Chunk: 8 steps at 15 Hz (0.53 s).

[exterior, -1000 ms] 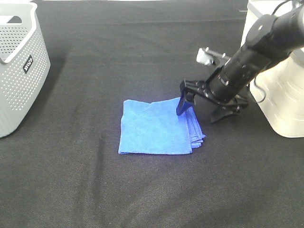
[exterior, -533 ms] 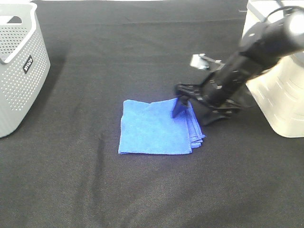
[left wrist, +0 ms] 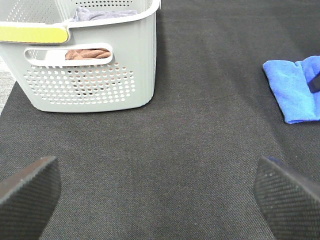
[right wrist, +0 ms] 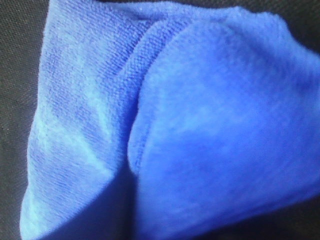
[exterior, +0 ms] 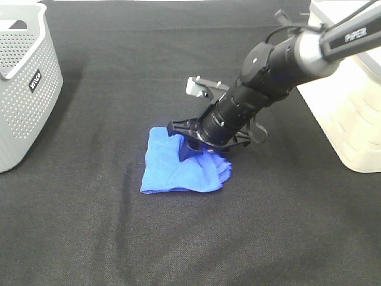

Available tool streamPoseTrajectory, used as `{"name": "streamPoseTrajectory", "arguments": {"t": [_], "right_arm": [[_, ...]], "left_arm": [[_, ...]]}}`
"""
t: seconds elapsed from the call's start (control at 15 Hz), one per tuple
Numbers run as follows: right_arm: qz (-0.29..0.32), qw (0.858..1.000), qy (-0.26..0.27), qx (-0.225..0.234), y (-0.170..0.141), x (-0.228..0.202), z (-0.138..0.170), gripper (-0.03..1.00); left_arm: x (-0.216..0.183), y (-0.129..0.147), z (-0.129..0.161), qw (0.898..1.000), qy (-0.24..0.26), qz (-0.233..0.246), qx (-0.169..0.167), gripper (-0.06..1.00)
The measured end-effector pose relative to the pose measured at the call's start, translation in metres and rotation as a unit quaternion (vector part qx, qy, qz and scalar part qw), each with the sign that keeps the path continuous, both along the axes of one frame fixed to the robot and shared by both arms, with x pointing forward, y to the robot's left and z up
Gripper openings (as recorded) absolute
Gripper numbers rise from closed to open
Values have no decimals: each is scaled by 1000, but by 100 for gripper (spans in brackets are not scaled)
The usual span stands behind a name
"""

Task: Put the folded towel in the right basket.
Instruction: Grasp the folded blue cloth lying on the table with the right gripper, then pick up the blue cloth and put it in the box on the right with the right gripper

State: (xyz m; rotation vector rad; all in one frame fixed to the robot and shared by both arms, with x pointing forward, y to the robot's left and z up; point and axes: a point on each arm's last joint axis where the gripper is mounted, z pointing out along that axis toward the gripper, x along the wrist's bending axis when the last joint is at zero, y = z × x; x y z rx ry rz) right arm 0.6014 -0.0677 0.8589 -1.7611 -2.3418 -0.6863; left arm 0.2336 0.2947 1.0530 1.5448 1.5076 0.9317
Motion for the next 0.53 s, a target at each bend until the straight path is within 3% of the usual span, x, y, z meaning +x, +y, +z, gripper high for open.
{"name": "streamPoseTrajectory", "arguments": {"t": [0.07,0.27,0.4,0.53], "right_arm": [[-2,1000,1,1,0,0,0,23],[17,1000,7,7,1,-3,17,23],[38,999,-3,37,1,0,68,23],[35,995,-57,79,-15,18,142,23]], "left_arm": [[0,0,0,1000,0,0,0,97],[0,0,0,1000,0,0,0,97],[0,0,0,1000,0,0,0,97],[0,0,0,1000,0,0,0,97]]}}
